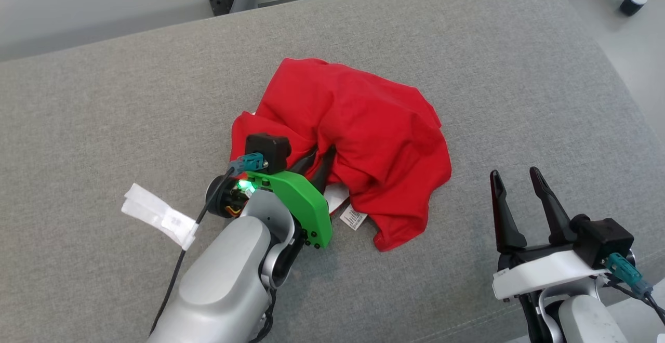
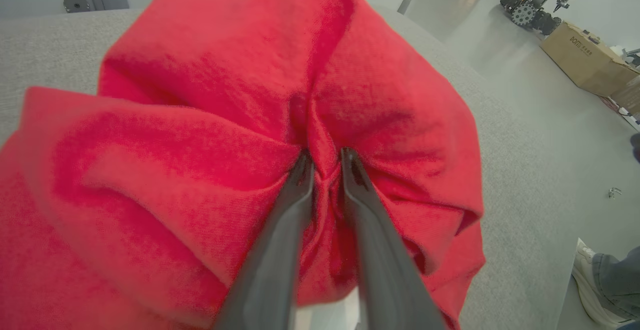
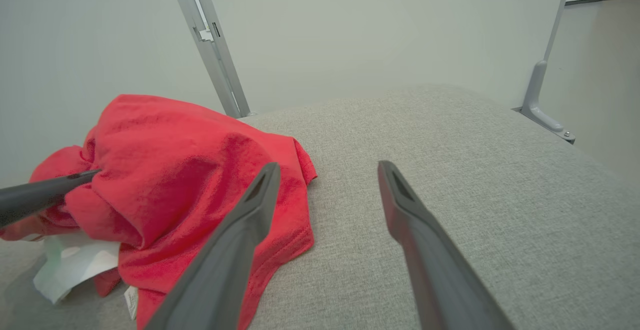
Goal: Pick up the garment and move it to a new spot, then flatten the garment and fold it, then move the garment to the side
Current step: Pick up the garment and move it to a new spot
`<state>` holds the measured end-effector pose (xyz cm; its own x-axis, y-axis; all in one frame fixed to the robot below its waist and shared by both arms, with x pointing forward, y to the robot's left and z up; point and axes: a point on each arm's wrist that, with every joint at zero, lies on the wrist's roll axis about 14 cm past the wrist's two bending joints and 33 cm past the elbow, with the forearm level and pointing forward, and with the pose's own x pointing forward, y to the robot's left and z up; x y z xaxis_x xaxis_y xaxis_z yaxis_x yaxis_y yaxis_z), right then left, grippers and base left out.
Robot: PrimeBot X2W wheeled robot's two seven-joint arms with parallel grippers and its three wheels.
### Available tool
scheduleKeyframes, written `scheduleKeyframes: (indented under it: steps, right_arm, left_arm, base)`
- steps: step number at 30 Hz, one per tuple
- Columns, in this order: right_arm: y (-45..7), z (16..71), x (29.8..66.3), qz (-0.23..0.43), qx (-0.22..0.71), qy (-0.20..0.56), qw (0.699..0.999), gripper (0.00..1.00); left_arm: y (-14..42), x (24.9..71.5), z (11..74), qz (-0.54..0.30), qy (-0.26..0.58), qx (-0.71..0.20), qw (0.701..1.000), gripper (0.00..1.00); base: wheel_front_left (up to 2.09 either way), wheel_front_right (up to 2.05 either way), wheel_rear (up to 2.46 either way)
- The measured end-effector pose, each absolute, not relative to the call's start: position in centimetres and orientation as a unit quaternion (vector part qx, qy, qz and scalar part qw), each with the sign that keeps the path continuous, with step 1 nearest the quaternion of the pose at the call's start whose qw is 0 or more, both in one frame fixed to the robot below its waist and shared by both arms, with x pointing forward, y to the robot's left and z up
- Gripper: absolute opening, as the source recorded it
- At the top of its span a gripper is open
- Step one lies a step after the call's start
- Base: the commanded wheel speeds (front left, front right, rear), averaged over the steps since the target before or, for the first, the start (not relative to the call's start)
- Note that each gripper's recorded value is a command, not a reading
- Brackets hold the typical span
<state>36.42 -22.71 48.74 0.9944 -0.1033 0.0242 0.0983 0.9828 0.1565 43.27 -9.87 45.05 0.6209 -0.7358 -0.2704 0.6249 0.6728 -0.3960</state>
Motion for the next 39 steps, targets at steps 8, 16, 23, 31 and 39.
scheduleKeyframes:
  steps: [8, 16, 23, 31, 39]
  right_arm:
    - [-22.6, 49.2, 35.7, -0.05, 0.075, -0.022, 0.996, 1.0]
    - [-22.6, 49.6, 35.0, -0.049, 0.071, -0.029, 0.996, 1.0]
    - [-21.7, 49.1, 35.8, -0.035, 0.069, -0.021, 0.997, 1.0]
    - [-21.6, 48.6, 36.3, -0.033, 0.067, -0.014, 0.997, 1.0]
    - [-21.8, 48.4, 36.2, -0.036, 0.065, -0.01, 0.997, 1.0]
  left_arm:
    - [-9.1, 43.4, 48.9, -0.347, 0.138, -0.193, 0.907, 1.0]
    - [-2.6, 40.7, 46.3, -0.256, 0.18, -0.217, 0.925, 1.0]
    - [-1.0, 37.5, 40.5, -0.227, 0.297, -0.197, 0.906, 1.0]
    - [-1.7, 38.6, 38.9, -0.218, 0.319, -0.191, 0.903, 1.0]
    - [-2.3, 39.3, 38.5, -0.228, 0.324, -0.19, 0.898, 0.0]
  base:
    - [0.0, 0.0, 0.0]
    - [0.0, 0.0, 0.0]
    - [0.0, 0.0, 0.0]
    - [0.0, 0.0, 0.0]
    - [0.0, 0.0, 0.0]
